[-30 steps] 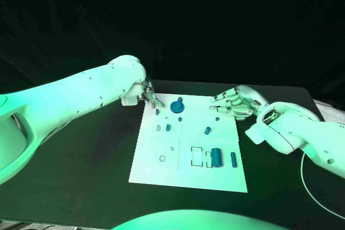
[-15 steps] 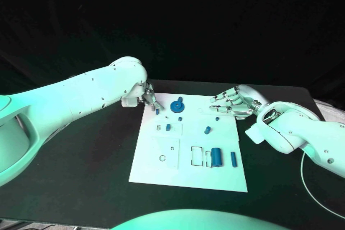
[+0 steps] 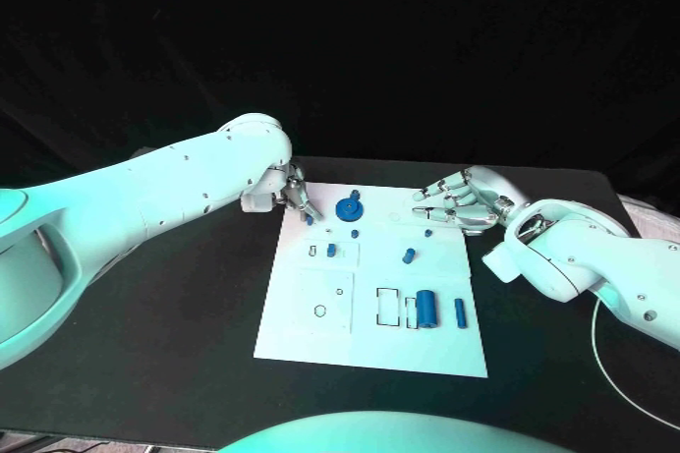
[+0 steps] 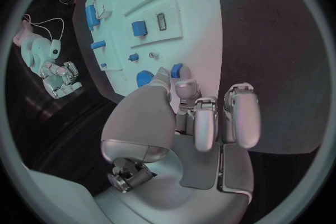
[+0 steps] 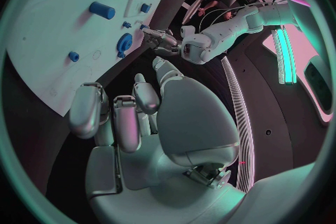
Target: Assemble the parts on the task board
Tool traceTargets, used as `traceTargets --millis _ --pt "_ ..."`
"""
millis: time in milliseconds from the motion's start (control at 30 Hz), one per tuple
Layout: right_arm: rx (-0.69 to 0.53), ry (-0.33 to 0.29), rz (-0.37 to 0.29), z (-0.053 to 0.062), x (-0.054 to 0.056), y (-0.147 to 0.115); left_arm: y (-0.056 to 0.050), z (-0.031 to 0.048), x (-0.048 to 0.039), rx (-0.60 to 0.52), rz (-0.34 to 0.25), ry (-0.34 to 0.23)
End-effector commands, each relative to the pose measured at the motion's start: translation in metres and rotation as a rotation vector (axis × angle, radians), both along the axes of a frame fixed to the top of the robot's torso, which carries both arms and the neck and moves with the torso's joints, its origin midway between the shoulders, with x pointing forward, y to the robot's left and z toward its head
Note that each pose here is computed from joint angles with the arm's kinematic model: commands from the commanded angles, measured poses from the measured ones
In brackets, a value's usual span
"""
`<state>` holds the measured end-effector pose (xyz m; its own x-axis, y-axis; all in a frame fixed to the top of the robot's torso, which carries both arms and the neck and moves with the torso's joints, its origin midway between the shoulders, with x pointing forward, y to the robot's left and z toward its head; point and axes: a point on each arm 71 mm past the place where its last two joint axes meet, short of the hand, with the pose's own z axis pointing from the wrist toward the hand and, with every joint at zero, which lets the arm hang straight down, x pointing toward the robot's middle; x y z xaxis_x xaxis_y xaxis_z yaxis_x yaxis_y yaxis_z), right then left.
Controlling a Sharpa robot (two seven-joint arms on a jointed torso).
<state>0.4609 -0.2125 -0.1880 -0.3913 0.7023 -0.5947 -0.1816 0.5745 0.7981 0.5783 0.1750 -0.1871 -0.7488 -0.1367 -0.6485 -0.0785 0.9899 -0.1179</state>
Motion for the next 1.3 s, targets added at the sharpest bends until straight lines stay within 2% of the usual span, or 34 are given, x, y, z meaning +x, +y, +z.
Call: traceTargets --millis 33,600,767,967,1100,1300 --pt "-0.005 -0.003 0.019 0.000 -0.001 0.002 -0.002 -0.0012 -0.0006 -0.006 -0.006 0.008" --pt "-0.010 -0.001 0.023 -0.002 -0.001 0.002 -0.001 -0.0007 0.0009 -0.042 0.019 -0.021" --pt "-0.011 0.002 0.024 -0.002 -0.001 0.002 0.001 0.0007 -0.0020 -0.069 0.022 -0.032" --pt "-0.013 0.005 0.022 -0.003 -0.001 0.001 0.003 0.0052 -0.0122 -0.104 0.014 -0.069" --pt "-0.012 0.008 0.020 -0.003 -0.001 0.000 0.006 0.0072 -0.0221 -0.141 0.023 -0.093" --pt "-0.011 0.014 0.019 -0.005 -0.001 0.000 0.007 -0.0001 -0.0449 -0.185 0.017 -0.103"
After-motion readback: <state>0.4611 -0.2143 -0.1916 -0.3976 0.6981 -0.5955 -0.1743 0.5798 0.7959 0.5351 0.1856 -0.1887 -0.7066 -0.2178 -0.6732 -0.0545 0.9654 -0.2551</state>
